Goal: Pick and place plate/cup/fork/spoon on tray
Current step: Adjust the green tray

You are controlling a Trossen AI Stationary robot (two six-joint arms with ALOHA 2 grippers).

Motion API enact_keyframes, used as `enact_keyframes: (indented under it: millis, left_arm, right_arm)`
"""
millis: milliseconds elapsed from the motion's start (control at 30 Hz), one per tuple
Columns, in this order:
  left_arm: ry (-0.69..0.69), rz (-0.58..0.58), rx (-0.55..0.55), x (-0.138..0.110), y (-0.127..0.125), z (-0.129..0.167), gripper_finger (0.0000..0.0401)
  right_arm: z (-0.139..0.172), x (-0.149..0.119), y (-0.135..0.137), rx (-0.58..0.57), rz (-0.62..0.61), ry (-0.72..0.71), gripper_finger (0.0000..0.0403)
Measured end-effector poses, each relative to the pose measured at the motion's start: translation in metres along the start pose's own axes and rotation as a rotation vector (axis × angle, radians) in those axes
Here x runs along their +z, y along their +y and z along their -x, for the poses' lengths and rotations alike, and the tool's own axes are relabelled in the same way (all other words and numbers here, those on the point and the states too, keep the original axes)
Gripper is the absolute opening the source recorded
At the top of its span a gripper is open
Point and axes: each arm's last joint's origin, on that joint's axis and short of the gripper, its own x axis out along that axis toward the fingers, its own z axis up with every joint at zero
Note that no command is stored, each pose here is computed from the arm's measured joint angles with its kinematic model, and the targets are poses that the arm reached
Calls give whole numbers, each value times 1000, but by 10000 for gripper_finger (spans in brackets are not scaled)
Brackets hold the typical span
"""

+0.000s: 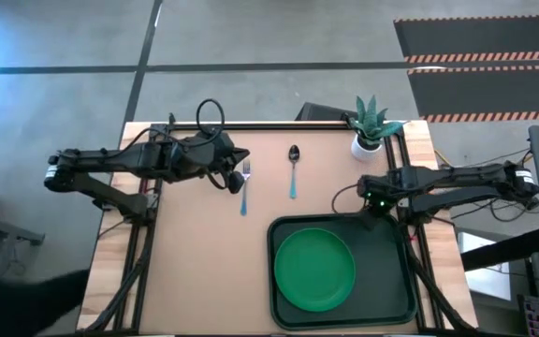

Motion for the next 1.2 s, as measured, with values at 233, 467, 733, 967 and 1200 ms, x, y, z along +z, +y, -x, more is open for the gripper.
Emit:
enact_keyframes:
  millis: [233, 467, 733, 967, 1200]
  left_arm:
    - [-6, 2, -1, 1, 1, 2, 0]
    - [-7, 3, -3, 1, 1, 3, 0]
    - [-8, 4, -6, 1, 2, 4, 0]
    - [-16, 9, -8, 2, 6, 13, 0]
    - [-10, 7, -14, -1, 7, 13, 0]
  right_arm:
    - [-32, -17, -2, -43, -40, 113, 8]
    - [-46, -23, 10, -8, -46, 93, 8]
    - [-70, -11, 25, -3, -36, 36, 8]
    - [-86, 11, 49, -32, 46, 25, 8]
    - [-91, 49, 78, 21, 145, -25, 8]
